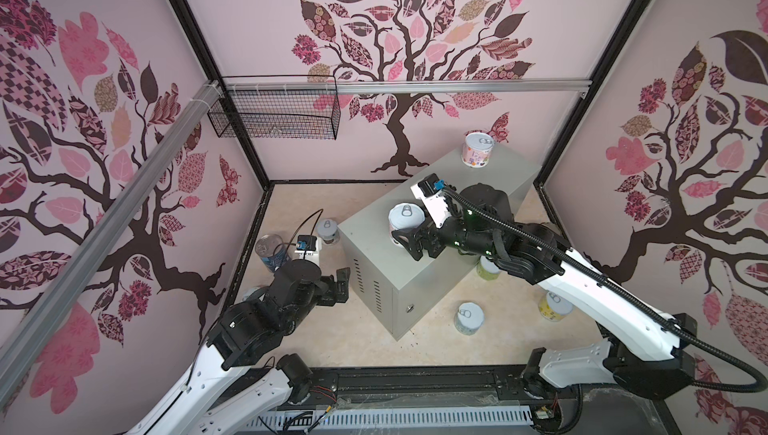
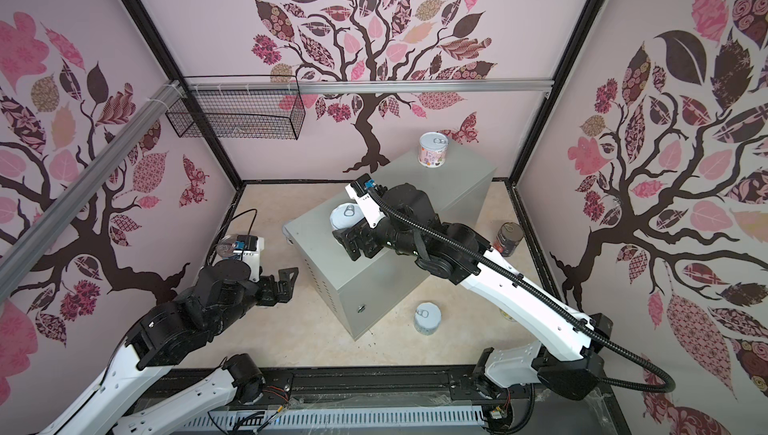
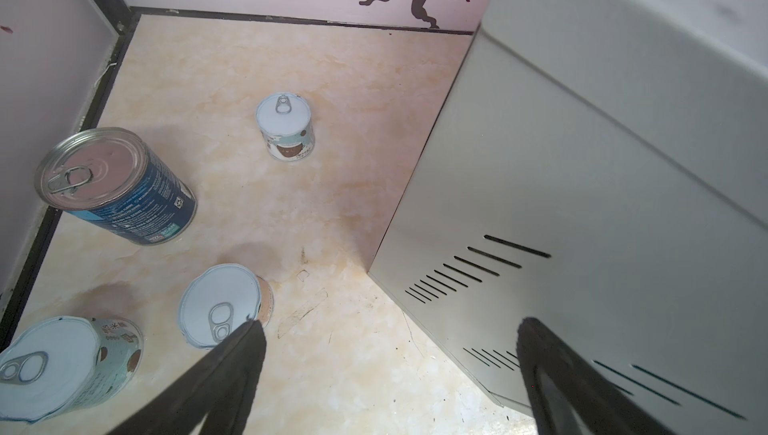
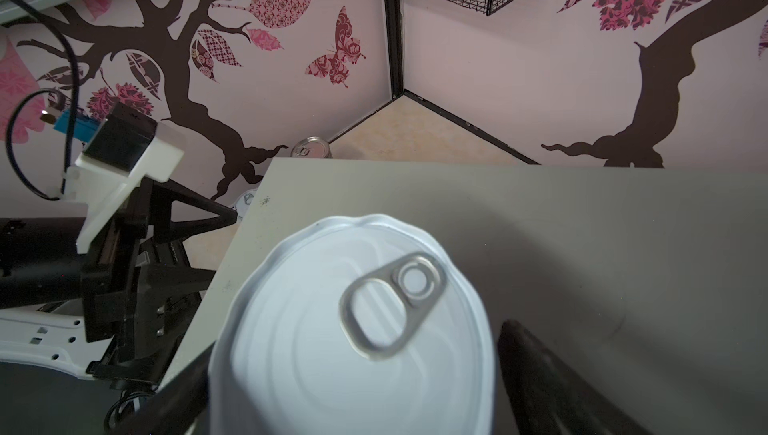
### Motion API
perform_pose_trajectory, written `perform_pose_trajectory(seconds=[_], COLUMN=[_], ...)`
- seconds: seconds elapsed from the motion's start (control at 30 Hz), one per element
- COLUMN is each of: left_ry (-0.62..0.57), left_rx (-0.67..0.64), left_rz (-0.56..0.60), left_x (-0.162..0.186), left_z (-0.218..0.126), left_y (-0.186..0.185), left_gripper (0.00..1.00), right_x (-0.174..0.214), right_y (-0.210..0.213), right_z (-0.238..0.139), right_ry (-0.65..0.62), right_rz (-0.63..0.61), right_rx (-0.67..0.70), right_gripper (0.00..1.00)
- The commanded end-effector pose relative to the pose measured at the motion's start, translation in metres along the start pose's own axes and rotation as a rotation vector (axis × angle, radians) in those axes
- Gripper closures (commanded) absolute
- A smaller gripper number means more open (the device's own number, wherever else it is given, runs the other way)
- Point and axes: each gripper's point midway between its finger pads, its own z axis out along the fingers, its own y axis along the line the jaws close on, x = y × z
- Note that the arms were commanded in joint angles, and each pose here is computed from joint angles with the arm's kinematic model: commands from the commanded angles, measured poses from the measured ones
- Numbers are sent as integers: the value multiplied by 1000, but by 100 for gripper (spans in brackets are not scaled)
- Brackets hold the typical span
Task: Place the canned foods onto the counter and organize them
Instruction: 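Open the left gripper and withdraw while the right gripper grasps the can, then carry the pink can with the right gripper toward the first pink can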
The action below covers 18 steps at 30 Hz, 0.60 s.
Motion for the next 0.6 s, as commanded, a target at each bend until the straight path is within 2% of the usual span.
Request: perform_pose_trajectory(seconds=[0.0,0.2,0.33,0.57], left_ry=[-15,-14,-26,-65], left_rx=[4,8,1,17], left_rz=[15,32,34,16], left_x=[-1,-2,-6,-17], left_z=[-1,-3,-7,-25], left_y=[1,0,3,6], left_gripper=[2,2,2,2], right_x=[-13,-20,-25,-34], right_y=[3,-4,-6,-33], right_z=[4,-1,-13,-38], right_ry=[-28,-75,-108,-146], right_rz=[-6,23,41,66], right_rx=[-3,34,48,205], right_gripper=[10,22,25,30])
